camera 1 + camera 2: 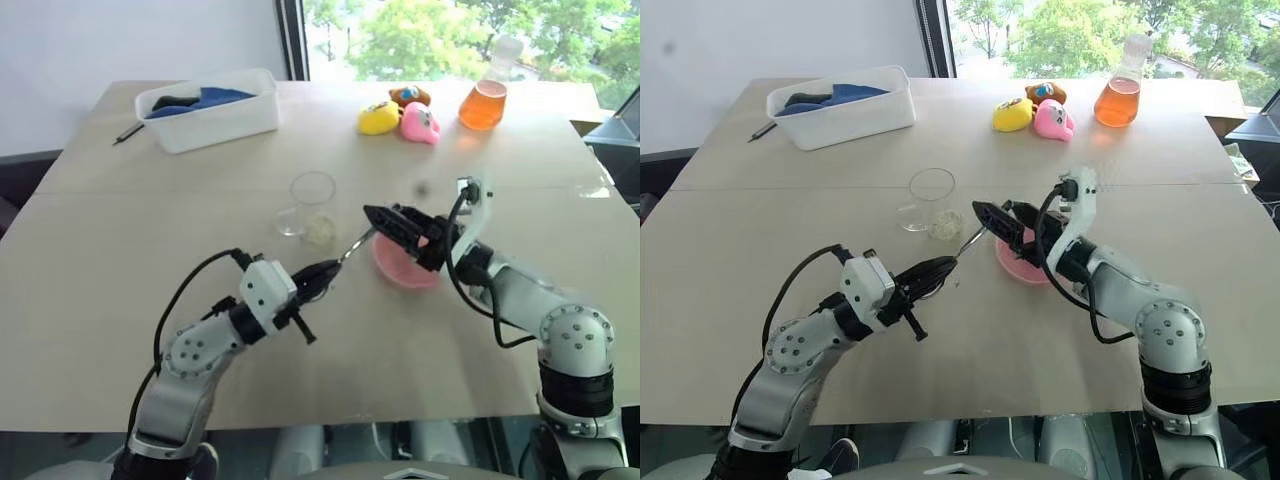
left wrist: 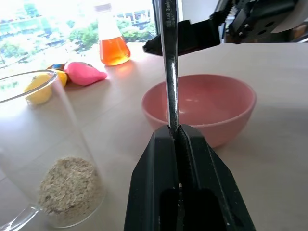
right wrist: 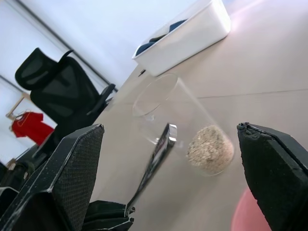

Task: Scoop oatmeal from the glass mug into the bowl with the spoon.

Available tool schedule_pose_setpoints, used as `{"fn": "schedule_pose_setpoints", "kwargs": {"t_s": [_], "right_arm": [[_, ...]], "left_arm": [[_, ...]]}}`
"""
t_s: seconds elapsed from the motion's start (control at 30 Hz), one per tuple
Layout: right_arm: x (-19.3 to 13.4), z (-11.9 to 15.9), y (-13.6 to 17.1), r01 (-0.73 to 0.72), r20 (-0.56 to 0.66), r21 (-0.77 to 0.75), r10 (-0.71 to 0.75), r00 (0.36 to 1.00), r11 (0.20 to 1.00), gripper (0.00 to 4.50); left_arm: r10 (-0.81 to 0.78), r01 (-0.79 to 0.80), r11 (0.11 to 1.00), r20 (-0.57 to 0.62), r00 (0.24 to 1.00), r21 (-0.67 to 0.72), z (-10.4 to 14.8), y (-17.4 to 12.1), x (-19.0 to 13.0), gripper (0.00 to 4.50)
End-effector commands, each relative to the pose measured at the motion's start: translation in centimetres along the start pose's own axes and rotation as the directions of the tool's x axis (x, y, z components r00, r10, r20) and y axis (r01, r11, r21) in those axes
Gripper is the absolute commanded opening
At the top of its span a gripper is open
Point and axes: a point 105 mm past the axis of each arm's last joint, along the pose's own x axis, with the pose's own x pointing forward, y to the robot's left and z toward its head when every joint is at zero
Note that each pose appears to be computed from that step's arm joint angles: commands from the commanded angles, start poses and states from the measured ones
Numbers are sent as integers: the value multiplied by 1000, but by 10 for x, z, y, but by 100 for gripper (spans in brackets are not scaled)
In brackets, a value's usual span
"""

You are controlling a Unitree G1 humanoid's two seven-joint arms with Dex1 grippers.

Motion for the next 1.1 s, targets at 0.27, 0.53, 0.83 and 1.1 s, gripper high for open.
{"fn": "schedule_pose_setpoints", "kwargs": {"t_s": [0.27,0.53,0.83,1.1], "right_arm": [[-3,10,4,-19,36,4,19,999,1000,230],[-2,9,5,-33,26,23,32,999,999,3],[0,9,5,-34,23,21,34,999,999,3],[-4,23,0,-25,63,67,20,998,997,0]], "left_arm": [[3,-4,1000,63,998,23,5,-3,9,0],[8,-9,1000,68,998,18,1,-3,13,0],[41,-44,998,77,996,36,0,1,14,0],[115,-124,984,83,990,127,3,8,3,309]]}}
